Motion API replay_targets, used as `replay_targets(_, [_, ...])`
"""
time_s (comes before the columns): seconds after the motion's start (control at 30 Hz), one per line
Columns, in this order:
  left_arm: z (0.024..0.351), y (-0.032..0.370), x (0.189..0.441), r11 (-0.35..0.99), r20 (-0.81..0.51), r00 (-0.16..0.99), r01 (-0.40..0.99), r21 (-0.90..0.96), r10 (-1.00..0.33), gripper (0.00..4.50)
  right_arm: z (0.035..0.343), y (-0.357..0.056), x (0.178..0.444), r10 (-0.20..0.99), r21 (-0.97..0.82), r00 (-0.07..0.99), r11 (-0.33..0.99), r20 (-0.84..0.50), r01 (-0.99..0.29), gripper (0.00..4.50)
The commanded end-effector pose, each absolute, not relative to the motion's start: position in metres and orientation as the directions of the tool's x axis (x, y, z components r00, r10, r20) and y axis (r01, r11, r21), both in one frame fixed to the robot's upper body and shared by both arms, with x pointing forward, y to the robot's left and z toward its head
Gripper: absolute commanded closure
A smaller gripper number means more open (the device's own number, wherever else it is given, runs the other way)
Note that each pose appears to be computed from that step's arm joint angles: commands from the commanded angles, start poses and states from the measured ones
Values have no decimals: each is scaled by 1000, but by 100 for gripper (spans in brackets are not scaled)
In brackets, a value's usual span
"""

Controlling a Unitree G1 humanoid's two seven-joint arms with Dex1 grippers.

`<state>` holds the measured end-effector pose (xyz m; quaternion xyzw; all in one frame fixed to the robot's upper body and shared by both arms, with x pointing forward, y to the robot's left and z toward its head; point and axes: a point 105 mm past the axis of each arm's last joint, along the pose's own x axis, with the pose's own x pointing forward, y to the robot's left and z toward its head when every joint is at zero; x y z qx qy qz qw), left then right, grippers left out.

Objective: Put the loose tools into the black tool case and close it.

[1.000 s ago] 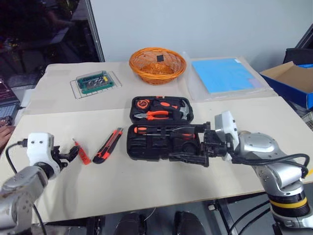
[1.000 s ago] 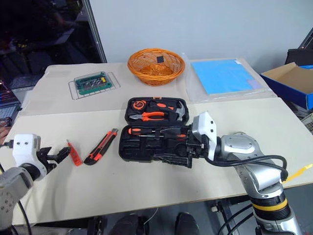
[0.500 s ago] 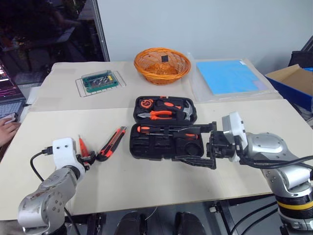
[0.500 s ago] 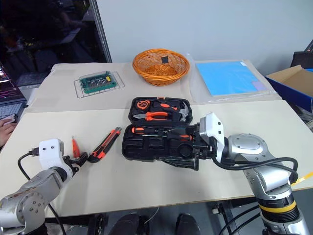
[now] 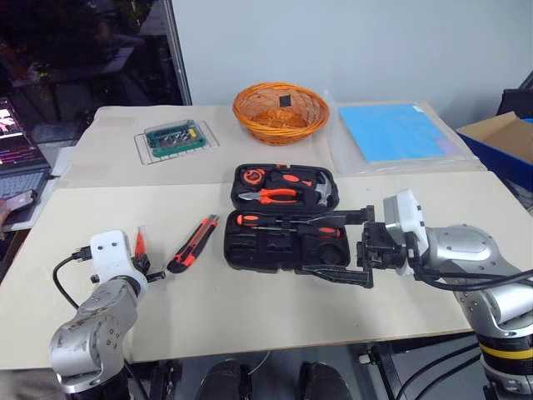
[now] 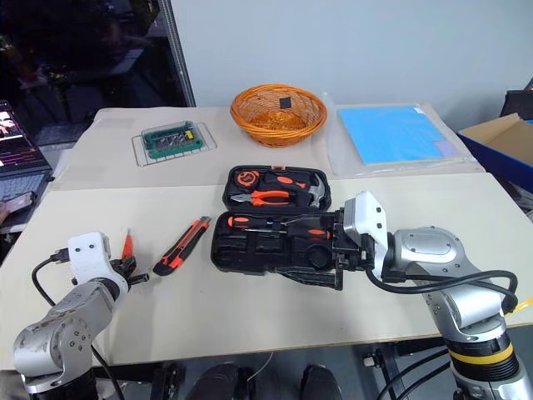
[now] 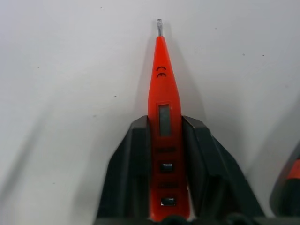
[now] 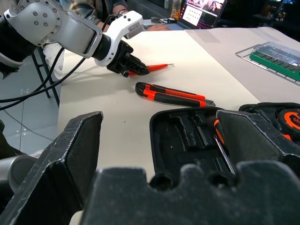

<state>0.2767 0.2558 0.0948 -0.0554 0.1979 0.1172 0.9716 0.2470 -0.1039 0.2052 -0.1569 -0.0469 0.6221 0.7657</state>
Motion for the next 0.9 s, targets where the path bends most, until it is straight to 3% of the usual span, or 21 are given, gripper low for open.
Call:
replay_targets(0.03, [127, 235, 283, 989, -230, 973, 0, -145, -33, 403, 214, -104, 241, 971, -338, 222, 180, -88, -924, 0])
replay_targets(0.1, [143, 233, 286, 988, -171, 977, 114, -103, -131, 403, 215, -104, 241, 969, -337, 235, 198, -75, -921, 0])
replay_targets(0.2, [171, 213, 292, 900, -139, 890, 436, -17, -434, 403, 215, -107, 239, 959, -333, 277, 244, -54, -911, 0])
replay_targets(0.27, [183, 200, 298, 809, -162, 805, 585, 52, -571, 403, 213, -110, 238, 950, -332, 308, 275, -50, -902, 0])
replay_targets(0.43, [189, 160, 319, 532, -303, 570, 821, 206, -763, 403, 208, -126, 234, 901, -333, 429, 386, -64, -860, 0])
replay_targets(0.6, [181, 108, 333, 224, -429, 342, 927, 302, -836, 403, 198, -154, 221, 827, -344, 543, 474, -141, -811, 0])
replay_targets(0.8, [161, 80, 344, 47, -554, 216, 952, 303, -804, 403, 196, -183, 207, 759, -348, 618, 534, -205, -771, 0])
replay_targets(0.9, [150, 79, 352, 13, -599, 219, 944, 329, -771, 403, 198, -191, 204, 735, -357, 644, 555, -213, -751, 0])
